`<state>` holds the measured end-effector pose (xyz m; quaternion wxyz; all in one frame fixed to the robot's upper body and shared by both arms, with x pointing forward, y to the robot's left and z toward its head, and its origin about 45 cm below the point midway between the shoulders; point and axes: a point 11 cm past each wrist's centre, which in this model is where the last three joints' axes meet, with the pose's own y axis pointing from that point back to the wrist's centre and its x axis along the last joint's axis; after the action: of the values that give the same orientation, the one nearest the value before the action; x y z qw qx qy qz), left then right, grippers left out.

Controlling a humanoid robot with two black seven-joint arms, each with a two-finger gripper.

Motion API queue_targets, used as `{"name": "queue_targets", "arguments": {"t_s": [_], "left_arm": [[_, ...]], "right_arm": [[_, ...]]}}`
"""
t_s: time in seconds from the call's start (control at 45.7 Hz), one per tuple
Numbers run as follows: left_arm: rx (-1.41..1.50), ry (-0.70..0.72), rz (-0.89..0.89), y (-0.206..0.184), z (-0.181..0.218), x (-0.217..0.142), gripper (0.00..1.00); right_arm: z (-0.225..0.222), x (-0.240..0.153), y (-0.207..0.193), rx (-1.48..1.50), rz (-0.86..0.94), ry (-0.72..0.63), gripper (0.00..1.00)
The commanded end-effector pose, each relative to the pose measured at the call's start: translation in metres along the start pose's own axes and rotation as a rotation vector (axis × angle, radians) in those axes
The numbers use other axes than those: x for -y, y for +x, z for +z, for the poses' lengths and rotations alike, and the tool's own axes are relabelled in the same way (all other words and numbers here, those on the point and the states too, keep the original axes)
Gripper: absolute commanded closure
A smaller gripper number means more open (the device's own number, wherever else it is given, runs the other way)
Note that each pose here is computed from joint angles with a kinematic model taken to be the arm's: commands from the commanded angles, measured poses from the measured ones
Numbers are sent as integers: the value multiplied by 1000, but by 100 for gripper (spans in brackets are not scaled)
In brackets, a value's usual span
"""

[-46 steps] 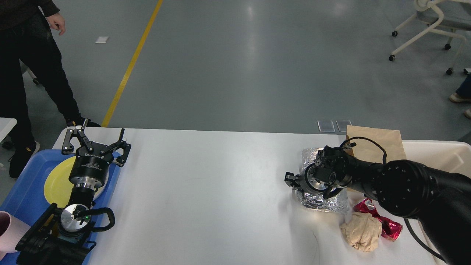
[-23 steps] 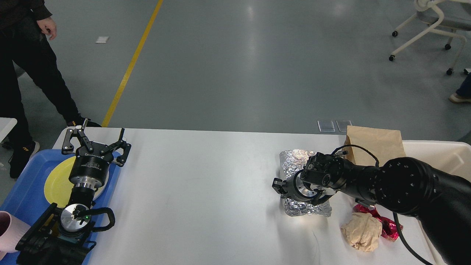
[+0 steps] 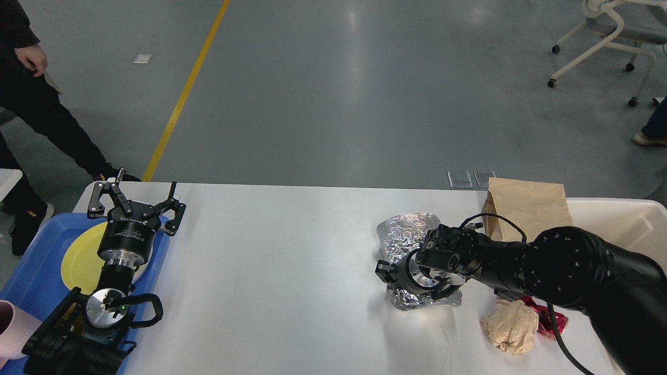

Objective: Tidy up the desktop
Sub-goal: 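Lift the crumpled foil package and carry it toward the bin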

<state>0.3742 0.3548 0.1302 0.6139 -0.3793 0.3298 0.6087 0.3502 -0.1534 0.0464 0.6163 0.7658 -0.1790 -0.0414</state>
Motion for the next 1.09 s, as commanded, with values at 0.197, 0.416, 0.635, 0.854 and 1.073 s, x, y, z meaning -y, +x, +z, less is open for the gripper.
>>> {"name": "queue_targets", "arguments": {"t_s": [0.197, 0.416, 0.635, 0.854, 1.073], "left_arm": [[0, 0, 1, 0, 0, 0, 4], [0, 0, 1, 0, 0, 0, 4], [0, 0, 1, 0, 0, 0, 4], [1, 0, 2, 1, 0, -1, 4], [1, 0, 2, 1, 0, -1, 4]], "right_arm": [[-25, -78, 41, -49, -3, -6, 100], [-33, -174, 58, -255, -39, -165, 100], [-12, -287, 77, -238, -24, -224, 100], [11, -343, 73, -176, 8, -223, 100], [29, -367, 82, -98, 55, -161, 100]]}}
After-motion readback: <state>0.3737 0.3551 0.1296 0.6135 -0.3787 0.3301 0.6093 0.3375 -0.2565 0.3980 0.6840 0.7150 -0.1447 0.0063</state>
